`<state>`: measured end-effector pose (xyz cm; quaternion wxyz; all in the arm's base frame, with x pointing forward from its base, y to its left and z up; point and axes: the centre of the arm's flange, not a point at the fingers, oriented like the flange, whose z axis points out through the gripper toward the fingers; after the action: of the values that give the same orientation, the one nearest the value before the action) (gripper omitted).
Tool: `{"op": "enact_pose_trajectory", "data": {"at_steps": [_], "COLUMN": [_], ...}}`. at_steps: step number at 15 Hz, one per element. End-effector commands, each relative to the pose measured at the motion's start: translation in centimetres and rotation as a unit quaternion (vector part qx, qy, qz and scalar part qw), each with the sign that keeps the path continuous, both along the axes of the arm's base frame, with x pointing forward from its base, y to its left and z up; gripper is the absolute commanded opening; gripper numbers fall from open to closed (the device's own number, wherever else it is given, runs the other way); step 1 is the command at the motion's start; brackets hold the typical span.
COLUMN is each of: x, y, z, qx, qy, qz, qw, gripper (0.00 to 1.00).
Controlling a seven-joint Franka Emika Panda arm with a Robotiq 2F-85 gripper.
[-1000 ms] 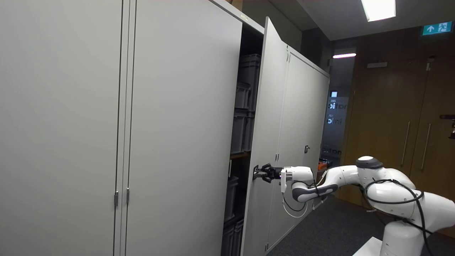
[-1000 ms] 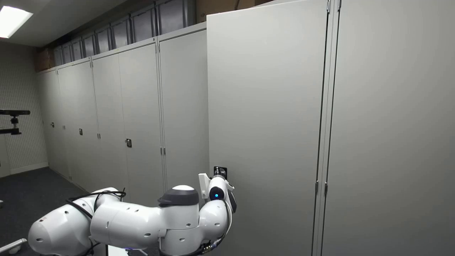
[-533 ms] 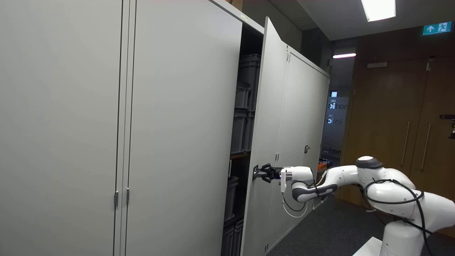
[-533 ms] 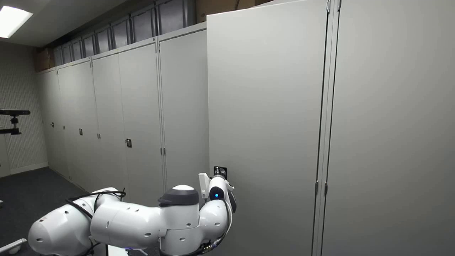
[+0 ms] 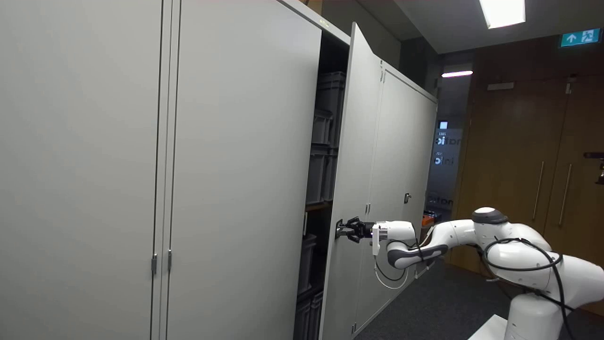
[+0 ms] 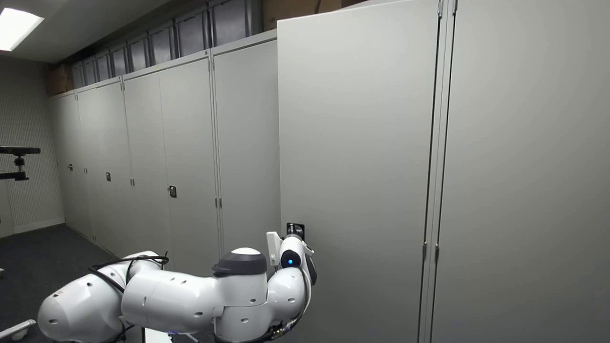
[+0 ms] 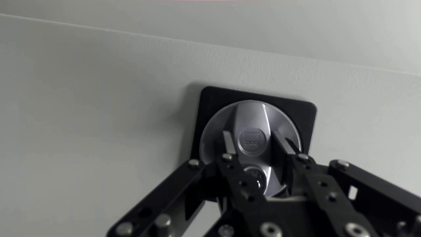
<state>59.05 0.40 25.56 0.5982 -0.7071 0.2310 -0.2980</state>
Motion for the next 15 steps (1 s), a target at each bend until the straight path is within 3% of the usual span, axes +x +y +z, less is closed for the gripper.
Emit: {"op": "enact_pose_trajectory", "data": {"at_steps": [1, 15], "x": [1.12, 1.30], "y": [-0.01, -0.16], "z": [1.12, 1.12], "qx": [0.062, 0.062], "qy": [-0.015, -0.013], "qz": [0.041, 0.043], "qw": [0.9971, 0.9971], "gripper": [0.08, 0.08]}}
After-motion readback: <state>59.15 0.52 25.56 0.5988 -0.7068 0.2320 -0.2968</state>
